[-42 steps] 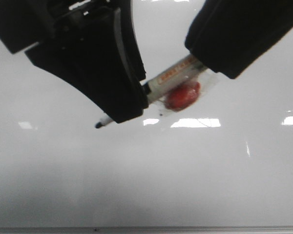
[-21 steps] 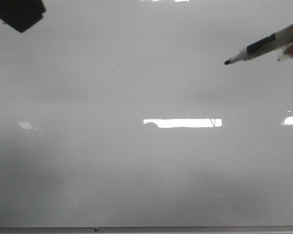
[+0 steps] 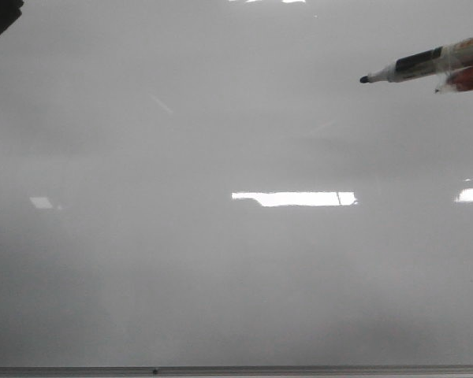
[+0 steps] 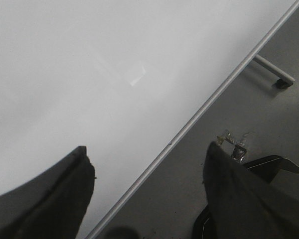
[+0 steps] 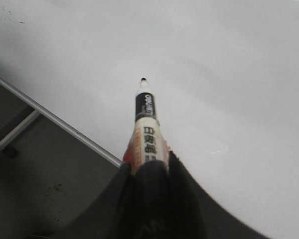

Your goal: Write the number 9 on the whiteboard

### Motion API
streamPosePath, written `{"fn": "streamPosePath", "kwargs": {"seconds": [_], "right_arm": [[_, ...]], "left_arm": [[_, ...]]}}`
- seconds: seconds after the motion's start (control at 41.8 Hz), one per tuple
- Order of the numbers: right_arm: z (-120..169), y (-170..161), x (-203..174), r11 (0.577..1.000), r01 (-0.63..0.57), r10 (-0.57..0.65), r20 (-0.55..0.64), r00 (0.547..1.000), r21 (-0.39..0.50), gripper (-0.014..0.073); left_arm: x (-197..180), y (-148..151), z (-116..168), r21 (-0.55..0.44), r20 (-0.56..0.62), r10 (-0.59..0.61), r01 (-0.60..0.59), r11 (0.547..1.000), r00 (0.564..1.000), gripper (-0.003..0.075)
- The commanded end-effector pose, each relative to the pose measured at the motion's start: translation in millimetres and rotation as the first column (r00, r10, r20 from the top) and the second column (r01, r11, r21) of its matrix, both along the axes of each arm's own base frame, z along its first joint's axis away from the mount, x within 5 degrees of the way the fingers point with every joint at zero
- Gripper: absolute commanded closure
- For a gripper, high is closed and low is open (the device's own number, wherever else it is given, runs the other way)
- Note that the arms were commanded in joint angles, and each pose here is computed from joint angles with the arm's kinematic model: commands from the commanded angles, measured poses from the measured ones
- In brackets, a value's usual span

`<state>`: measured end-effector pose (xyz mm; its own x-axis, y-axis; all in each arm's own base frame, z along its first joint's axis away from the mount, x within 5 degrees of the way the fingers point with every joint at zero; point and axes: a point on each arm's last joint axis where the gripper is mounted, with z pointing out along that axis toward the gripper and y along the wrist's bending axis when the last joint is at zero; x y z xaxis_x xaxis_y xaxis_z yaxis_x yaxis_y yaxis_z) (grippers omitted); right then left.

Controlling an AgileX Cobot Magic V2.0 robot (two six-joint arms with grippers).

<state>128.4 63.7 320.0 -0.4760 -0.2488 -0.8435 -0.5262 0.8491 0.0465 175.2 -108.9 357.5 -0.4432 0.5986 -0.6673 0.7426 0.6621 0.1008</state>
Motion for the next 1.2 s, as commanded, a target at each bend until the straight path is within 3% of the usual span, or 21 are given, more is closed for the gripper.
{"fn": "streamPosePath", "kwargs": {"seconds": [0.0, 0.55, 1.172], "right_arm": [[15.5, -0.6, 4.8, 0.997, 0.036, -0.041, 0.086, 0.995, 0.062, 0.0663], [19.6, 17.2, 63.8, 0.998, 0.052, -0.053, 0.009, 0.999, 0.03, 0.0663], [23.9, 30.6, 118.2, 0.996, 0.084, -0.085, 0.068, 0.994, 0.019, 0.0663]], "left_arm": [[-0.6, -0.9, 15.0, -0.077, 0.066, 0.023, -0.018, 0.997, 0.998, 0.0258], [-0.6, -0.9, 15.0, -0.077, 0.066, 0.023, -0.018, 0.997, 0.998, 0.0258], [-0.6, -0.9, 15.0, -0.077, 0.066, 0.023, -0.018, 0.997, 0.998, 0.0258]]}}
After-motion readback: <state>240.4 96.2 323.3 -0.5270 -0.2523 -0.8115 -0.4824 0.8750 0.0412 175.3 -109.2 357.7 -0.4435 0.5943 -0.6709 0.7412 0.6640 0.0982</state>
